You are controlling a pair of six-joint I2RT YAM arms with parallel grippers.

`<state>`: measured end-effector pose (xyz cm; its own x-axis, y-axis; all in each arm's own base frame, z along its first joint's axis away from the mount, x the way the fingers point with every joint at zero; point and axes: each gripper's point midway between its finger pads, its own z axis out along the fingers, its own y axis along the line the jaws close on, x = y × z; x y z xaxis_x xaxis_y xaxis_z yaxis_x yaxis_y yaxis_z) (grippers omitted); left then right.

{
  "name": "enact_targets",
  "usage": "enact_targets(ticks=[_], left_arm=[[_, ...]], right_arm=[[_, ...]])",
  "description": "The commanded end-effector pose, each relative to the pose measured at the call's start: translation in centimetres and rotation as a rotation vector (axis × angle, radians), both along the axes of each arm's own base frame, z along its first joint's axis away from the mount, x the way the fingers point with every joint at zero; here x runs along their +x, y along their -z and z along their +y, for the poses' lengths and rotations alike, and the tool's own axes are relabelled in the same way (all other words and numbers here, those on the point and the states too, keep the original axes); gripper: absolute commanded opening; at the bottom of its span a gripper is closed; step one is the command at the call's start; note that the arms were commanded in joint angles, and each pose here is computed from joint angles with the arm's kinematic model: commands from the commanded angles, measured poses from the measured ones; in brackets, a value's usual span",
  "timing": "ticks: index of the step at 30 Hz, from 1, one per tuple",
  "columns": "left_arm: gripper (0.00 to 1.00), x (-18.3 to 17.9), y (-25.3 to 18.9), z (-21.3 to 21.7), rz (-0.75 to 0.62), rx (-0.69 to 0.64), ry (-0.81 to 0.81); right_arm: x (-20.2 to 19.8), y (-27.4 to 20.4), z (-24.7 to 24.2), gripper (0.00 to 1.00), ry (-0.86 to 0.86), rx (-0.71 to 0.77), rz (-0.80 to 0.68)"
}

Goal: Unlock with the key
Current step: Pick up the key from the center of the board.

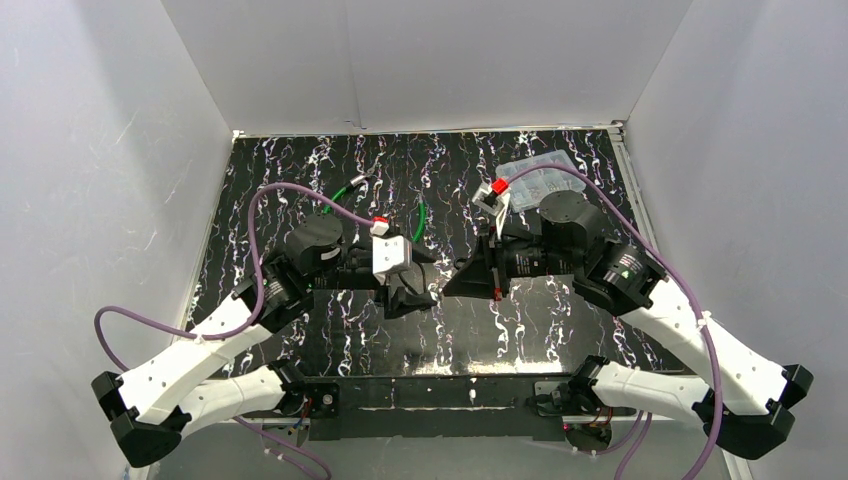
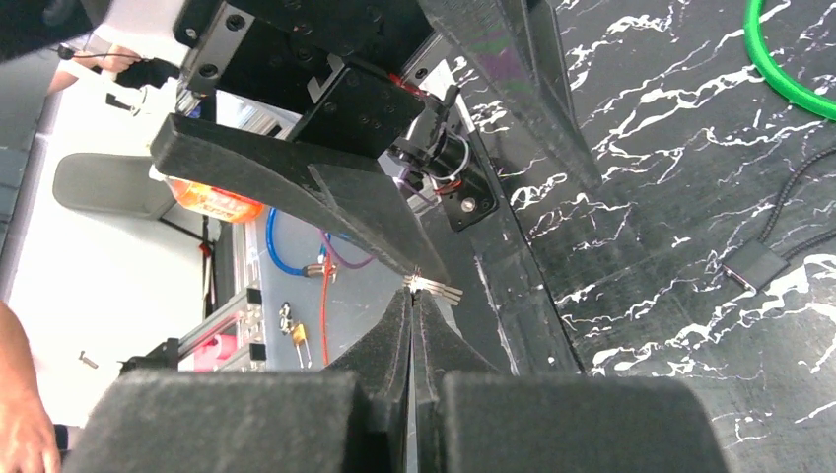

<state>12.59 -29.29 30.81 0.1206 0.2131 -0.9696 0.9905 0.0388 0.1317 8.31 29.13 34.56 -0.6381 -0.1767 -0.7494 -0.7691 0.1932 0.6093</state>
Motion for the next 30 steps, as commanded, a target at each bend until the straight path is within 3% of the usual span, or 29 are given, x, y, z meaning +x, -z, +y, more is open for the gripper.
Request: enact_targets(ticks=[1, 4, 6, 14, 20, 30], left_arm=[[0.64, -2.8, -3.0, -0.3, 0.073, -0.076, 0.107], [0.42, -3.9, -2.9, -0.2, 0.094, -0.069, 0.157], [0.33, -4.3, -2.7, 0.0, 0.101, -0.061, 0.175], [0.18, -4.1, -3.1, -0.1, 0.072, -0.061, 0.173], [0.00, -3.3, -3.5, -0.1, 0.037, -0.064, 0.129], [0.00, -2.6, -3.5, 0.3, -0.007, -0.036, 0.099]], right_arm=[[-0.5, -3.8, 0.5, 0.01, -0.055, 0.109, -0.063], [-0.3, -4.2, 0.6, 0.01, -0.048, 0.120, -0.070], [-0.2, -4.4, 0.7, 0.01, -0.044, 0.127, -0.071], [0.1, -4.2, 0.7, 0.01, -0.028, 0.125, -0.071], [0.2, -3.2, 0.2, 0.01, -0.005, 0.101, -0.072], [0.1, -2.1, -0.9, 0.01, 0.038, 0.062, -0.074]])
